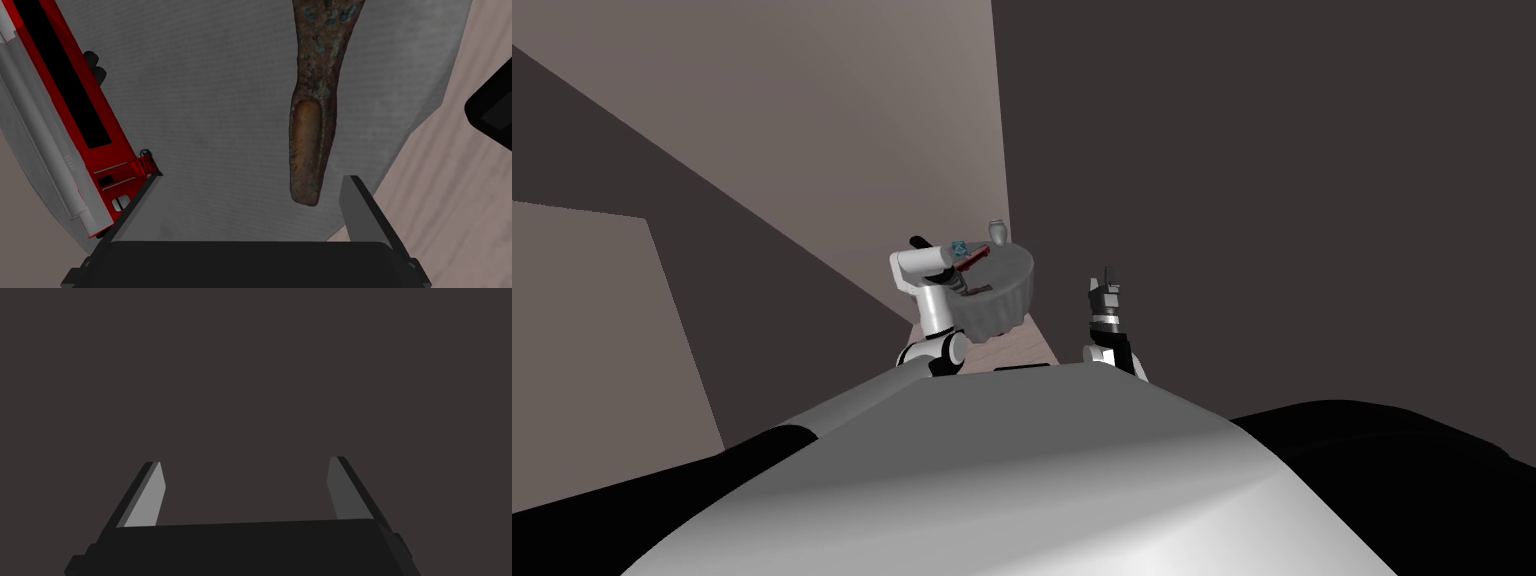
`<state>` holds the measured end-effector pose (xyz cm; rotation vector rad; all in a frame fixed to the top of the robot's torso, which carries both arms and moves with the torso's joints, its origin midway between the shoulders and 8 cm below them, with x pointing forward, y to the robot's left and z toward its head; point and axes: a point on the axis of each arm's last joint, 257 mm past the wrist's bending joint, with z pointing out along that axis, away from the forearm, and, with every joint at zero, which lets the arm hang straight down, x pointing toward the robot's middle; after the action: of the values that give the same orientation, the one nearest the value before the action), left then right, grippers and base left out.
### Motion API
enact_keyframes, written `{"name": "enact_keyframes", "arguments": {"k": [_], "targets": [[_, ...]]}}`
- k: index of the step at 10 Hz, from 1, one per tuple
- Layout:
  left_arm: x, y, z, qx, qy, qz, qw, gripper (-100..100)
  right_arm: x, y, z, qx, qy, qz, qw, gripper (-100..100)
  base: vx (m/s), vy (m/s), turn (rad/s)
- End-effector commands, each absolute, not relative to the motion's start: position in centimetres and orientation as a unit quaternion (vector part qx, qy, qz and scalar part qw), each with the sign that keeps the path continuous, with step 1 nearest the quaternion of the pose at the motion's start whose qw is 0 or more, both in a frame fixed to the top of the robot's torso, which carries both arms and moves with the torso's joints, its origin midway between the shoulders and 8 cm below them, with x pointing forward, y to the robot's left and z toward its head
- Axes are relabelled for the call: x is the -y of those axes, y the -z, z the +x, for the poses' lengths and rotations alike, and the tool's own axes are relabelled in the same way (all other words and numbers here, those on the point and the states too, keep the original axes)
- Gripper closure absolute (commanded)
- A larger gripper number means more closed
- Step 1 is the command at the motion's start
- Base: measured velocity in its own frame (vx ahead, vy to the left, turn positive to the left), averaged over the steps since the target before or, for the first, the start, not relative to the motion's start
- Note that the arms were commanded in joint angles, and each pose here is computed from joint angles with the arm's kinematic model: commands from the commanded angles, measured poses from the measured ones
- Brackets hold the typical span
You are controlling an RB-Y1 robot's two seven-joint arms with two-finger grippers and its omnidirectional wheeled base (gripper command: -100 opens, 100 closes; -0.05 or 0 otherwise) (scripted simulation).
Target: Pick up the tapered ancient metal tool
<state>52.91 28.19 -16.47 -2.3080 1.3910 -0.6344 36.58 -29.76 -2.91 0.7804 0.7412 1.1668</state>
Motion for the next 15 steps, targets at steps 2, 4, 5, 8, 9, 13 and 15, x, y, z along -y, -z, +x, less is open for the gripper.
{"name": "enact_keyframes", "arguments": {"k": [2,4,5,8,9,13,15], "targets": [[-26.7,17.5,51.7,-0.499,0.205,-0.829,0.148,-100,29.8,2.9,36.6,-0.333,-0.524,0.351,0.701,0,0.040,0.022,-0.017],[-25.6,18.2,50.8,-0.504,0.190,-0.833,0.123,-100,29.8,2.9,36.6,-0.333,-0.524,0.351,0.701,0,0.042,0.019,-0.017],[-24.6,18.8,50.1,-0.508,0.180,-0.836,0.104,-100,29.8,2.9,36.6,-0.333,-0.524,0.351,0.701,0,0.075,0.028,-0.035],[-22.6,19.8,48.8,-0.517,0.162,-0.838,0.067,-100,29.8,2.9,36.6,-0.333,-0.524,0.351,0.701,0,0.068,0.034,-0.021],[-22.9,19.7,49.1,-0.516,0.165,-0.837,0.073,-100,29.8,2.9,36.6,-0.333,-0.524,0.351,0.701,0,0.017,0.010,-0.003],[-22.8,21.4,49.6,-0.518,0.165,-0.836,0.072,-100,29.8,2.9,36.6,-0.333,-0.524,0.351,0.701,0,0.006,-0.006,0.010],[-22.7,21.6,49.5,-0.518,0.164,-0.836,0.072,-100,29.8,2.9,36.6,-0.333,-0.524,0.351,0.701,0,0.002,-0.005,0.005]]}}
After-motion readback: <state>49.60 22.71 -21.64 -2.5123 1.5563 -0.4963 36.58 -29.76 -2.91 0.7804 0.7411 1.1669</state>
